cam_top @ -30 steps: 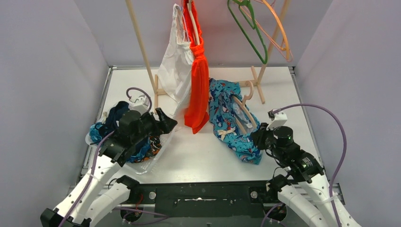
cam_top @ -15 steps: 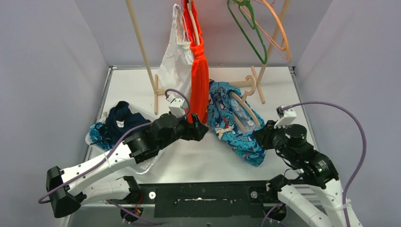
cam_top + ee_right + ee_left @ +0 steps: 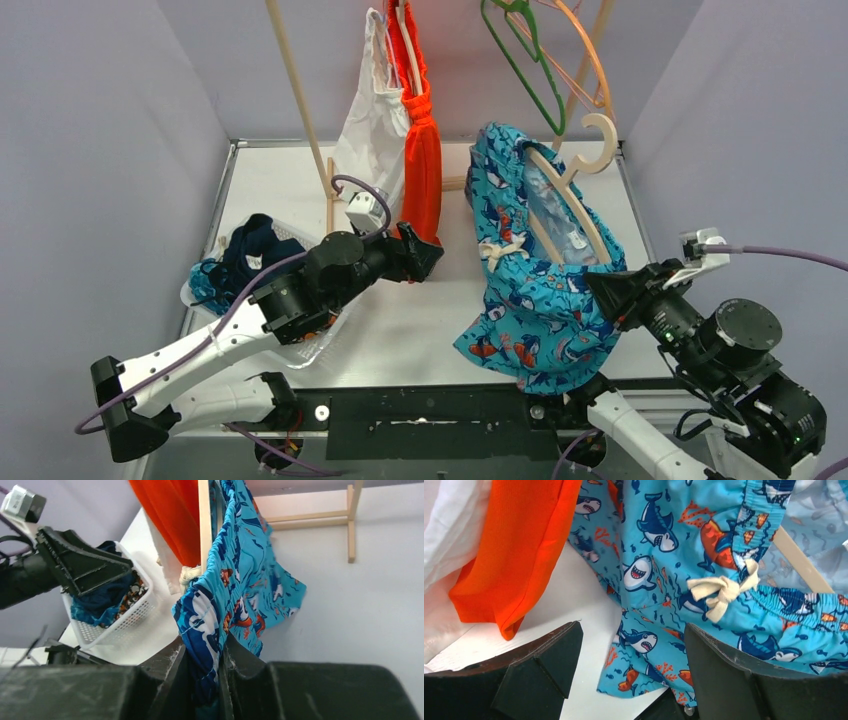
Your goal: Remove the shorts from the hanger
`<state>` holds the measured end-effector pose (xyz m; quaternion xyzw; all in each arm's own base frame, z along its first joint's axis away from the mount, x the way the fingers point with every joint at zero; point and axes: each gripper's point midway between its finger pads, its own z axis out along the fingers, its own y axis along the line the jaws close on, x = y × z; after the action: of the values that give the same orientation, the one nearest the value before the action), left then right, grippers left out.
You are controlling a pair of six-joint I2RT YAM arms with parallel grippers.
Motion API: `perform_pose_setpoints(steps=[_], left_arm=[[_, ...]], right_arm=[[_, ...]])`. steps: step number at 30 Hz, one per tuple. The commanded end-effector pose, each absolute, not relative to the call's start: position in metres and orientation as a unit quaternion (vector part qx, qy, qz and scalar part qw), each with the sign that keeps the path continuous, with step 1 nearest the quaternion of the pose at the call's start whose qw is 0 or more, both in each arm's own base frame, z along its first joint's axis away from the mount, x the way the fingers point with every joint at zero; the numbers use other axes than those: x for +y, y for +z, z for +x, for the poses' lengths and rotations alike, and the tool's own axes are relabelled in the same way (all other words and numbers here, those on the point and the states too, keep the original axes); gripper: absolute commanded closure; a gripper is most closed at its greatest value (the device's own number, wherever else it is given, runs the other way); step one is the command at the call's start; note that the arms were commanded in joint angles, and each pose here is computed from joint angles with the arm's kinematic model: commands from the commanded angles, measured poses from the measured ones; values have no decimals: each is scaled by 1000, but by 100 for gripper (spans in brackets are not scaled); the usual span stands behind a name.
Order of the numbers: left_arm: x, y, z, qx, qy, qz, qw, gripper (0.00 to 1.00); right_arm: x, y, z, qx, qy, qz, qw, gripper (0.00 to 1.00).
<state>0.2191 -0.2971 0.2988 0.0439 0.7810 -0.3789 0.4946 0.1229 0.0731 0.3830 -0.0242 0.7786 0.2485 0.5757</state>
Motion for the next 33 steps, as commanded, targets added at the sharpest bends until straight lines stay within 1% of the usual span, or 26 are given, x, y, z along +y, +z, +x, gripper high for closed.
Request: perform_pose_setpoints(steps=[1,3,6,10,15,19,23,29,33], left_arm=[[-293,362,215,727,-429,35,535,26],[-294,368,211,722,-437,39,534,26],[-296,373,207,718,-447,50,531,26],[-297,369,203,721,-448,59,525,26],[-299,356,204,730,-443,56,518,26],[-305,347,207,735,-442,56,511,26],[-314,334,211,744,-438,55,501,26],[-319,306,219,761,-423,39,490,26],[-316,291,225,766,-410,21,495,29]], right_arm=[[94,402,116,756,285,-96,582,100],[108,387,116,768,299,-126,553,100],[132,355,114,794,327,-167,484,100],[147,313,120,827,326,-190,416,100],[163,297,121,823,352,-216,391,100],[176,281,119,822,374,-245,353,100],[185,283,127,805,386,-262,366,100],[197,270,131,807,394,-298,325,100],[200,268,137,810,391,-296,323,100]])
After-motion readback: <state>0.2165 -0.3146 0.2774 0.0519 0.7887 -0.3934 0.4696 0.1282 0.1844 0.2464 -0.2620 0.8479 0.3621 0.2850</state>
